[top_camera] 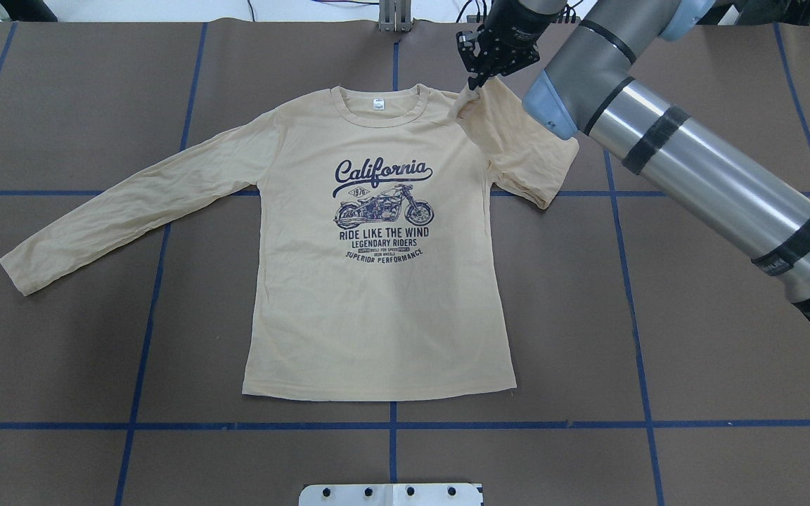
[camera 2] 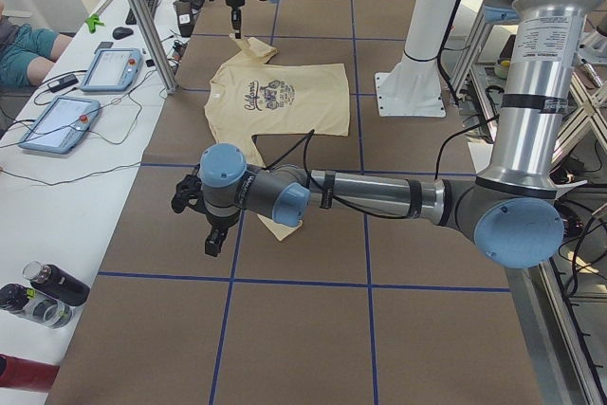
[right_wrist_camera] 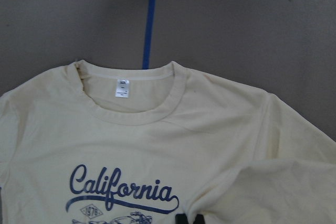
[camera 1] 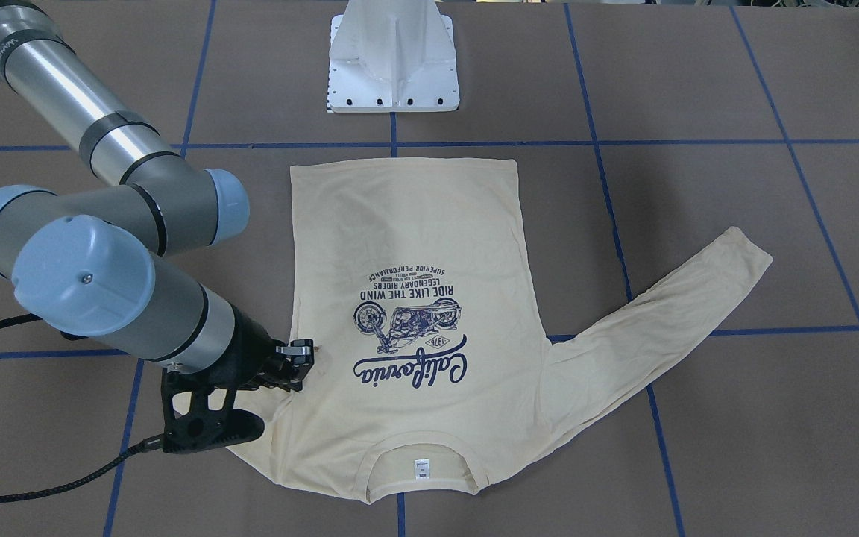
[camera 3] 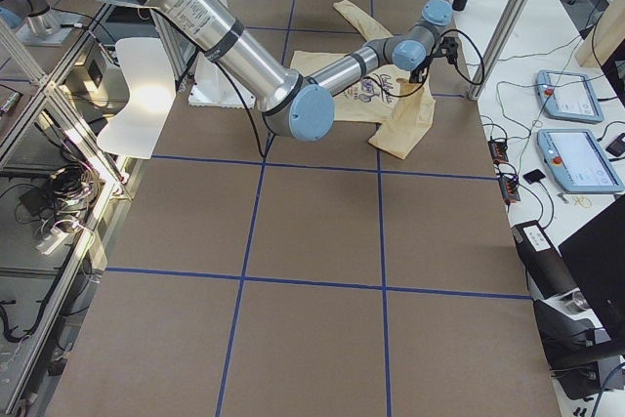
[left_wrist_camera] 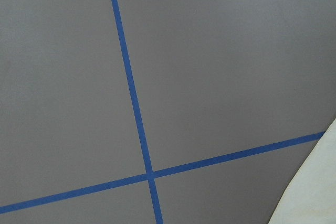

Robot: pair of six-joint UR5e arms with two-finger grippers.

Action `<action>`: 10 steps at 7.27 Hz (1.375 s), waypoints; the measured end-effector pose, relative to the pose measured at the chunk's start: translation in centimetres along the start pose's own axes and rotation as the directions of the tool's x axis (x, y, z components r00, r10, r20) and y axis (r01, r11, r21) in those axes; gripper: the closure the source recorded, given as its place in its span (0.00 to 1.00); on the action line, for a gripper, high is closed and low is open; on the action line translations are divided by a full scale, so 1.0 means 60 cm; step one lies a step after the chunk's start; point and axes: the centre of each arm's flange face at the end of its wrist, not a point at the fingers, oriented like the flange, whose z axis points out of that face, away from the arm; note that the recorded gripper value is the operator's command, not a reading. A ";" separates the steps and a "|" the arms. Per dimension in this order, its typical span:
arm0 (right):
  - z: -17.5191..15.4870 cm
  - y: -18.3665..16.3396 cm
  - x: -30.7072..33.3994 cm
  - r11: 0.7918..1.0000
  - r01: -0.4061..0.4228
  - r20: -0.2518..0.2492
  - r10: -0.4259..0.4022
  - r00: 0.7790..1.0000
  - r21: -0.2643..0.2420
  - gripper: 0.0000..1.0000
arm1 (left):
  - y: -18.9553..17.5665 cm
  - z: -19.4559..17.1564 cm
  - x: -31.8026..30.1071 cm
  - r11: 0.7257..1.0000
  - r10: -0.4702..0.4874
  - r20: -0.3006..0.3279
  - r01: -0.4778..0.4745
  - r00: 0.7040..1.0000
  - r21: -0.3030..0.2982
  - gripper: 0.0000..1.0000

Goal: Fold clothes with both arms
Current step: 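Carry the sleeve cuff with the right gripper across the shirt toward the collar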

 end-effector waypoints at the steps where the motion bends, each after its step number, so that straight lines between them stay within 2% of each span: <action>1: -0.023 -0.014 -0.053 0.999 0.026 0.015 -0.026 1.000 0.023 1.00 | 0.000 0.000 -0.001 1.000 -0.001 0.001 0.001 1.000 -0.001 0.00; 2: -0.039 -0.024 -0.112 0.997 0.053 0.023 -0.054 0.998 0.048 1.00 | 0.001 0.001 -0.003 1.000 -0.004 0.002 0.004 1.000 -0.002 0.00; 3: -0.033 -0.025 -0.176 0.993 0.088 0.015 -0.090 0.996 0.084 1.00 | 0.003 0.002 -0.005 1.000 -0.008 0.003 0.008 1.000 -0.004 0.00; 6: 0.043 0.000 -0.286 0.969 0.162 -0.033 -0.158 0.987 0.186 1.00 | 0.011 0.010 -0.015 1.000 -0.021 0.004 0.021 1.000 -0.016 0.00; 10: 0.140 0.048 -0.342 0.945 0.207 -0.111 -0.184 0.977 0.255 1.00 | 0.017 0.022 -0.027 0.999 -0.031 0.005 0.031 1.000 -0.029 0.00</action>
